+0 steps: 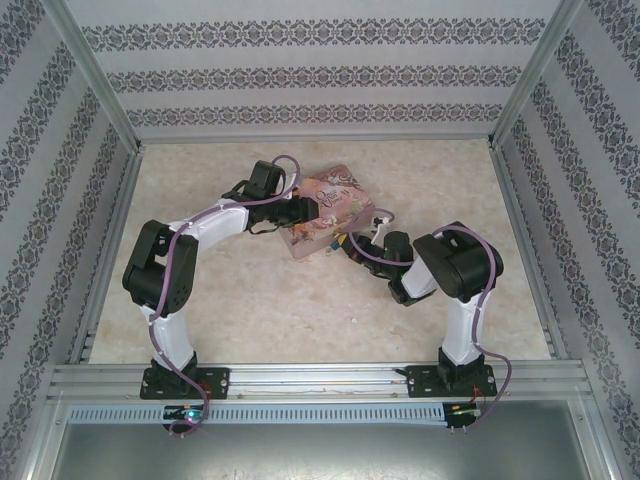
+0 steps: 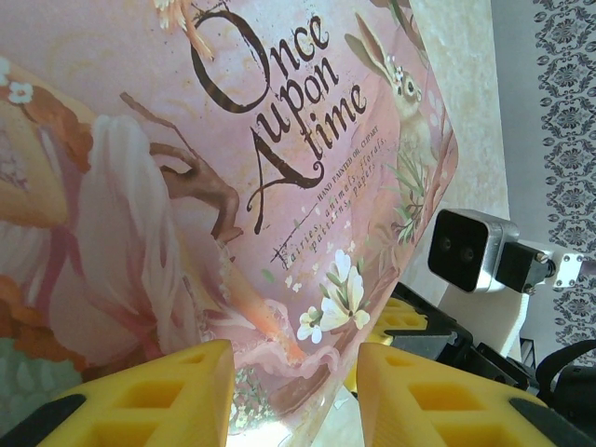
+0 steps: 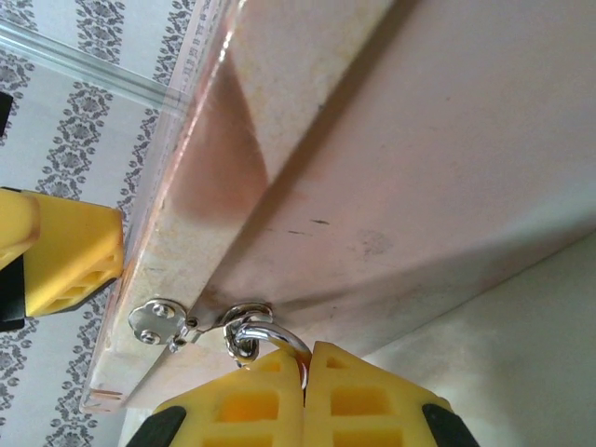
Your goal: Unlock the padlock with the key
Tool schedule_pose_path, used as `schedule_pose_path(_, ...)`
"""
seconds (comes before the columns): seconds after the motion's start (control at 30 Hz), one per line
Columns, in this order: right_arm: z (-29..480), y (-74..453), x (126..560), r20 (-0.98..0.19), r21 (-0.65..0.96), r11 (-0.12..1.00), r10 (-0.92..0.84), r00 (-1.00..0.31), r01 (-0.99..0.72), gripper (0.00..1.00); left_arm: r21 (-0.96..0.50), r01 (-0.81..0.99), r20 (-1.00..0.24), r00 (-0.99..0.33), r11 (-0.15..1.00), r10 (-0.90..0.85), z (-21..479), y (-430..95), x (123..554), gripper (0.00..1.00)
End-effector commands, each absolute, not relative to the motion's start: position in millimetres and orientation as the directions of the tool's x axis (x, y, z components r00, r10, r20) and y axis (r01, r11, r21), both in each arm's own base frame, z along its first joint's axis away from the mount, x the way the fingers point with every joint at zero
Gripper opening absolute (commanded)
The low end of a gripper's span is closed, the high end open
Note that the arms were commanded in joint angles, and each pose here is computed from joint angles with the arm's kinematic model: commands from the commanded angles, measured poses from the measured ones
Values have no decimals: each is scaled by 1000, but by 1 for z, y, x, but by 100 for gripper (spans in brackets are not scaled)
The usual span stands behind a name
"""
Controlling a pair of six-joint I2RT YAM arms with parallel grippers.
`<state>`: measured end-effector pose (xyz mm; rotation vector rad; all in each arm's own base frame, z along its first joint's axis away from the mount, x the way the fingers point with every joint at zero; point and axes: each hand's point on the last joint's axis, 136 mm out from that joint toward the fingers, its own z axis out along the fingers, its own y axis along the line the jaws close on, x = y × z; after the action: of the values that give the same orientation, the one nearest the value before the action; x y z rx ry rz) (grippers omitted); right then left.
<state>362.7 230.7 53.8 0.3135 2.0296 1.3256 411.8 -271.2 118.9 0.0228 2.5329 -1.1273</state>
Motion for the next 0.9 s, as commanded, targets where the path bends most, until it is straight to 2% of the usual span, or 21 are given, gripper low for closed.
schedule_pose_path(0.0,88,224,376,-433,890,405,607,-667,-209,0,-671,31,-178,-977,741,-120,70,-260,380,39)
schedule_pose_path(0.3,91,219,378,-410,901,391,631,-658,-187,0,-671,35,-182,-976,741,-119,70,-260,381,40)
schedule_pose_path(0.87,83,181,368,-461,869,475,668,-585,-142,0,-682,53,-219,-967,730,-134,85,-259,391,43)
